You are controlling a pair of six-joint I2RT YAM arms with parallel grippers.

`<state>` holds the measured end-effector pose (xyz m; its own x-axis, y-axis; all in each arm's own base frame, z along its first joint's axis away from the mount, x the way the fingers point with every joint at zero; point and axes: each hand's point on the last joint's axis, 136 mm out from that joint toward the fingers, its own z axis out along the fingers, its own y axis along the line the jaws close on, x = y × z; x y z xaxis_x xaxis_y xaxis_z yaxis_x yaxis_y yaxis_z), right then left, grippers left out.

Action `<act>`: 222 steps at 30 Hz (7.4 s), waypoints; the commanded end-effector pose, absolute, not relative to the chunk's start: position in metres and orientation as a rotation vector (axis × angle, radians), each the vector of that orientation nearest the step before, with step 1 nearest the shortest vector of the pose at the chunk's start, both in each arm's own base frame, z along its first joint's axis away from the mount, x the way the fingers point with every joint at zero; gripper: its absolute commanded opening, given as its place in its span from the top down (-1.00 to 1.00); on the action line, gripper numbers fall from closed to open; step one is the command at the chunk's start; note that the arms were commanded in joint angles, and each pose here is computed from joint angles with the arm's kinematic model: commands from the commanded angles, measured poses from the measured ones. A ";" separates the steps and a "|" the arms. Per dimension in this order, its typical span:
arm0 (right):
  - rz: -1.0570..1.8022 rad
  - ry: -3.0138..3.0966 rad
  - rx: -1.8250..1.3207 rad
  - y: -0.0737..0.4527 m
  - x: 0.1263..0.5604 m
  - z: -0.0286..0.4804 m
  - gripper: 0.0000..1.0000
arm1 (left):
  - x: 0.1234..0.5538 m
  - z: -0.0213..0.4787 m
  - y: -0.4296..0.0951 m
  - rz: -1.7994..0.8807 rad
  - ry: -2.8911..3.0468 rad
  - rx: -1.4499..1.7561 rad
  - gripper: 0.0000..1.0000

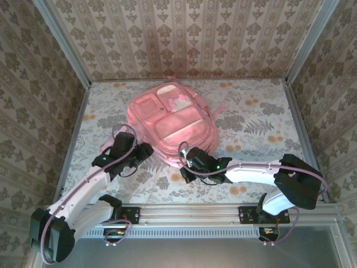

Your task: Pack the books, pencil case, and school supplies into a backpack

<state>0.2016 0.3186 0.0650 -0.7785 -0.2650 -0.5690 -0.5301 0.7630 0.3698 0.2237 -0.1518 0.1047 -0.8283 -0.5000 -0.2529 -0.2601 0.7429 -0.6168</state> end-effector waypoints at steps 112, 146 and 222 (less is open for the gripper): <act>0.869 2.466 -0.364 0.327 0.220 0.059 1.00 | 0.244 0.119 -0.243 -1.170 2.308 -0.605 -0.13; 0.411 2.650 -0.352 0.246 0.220 0.049 1.00 | 0.258 0.118 -0.213 -0.829 2.413 -0.563 1.00; 0.654 2.651 -0.523 0.351 0.195 0.053 1.00 | 0.220 0.106 -0.151 -0.895 2.317 -0.819 1.00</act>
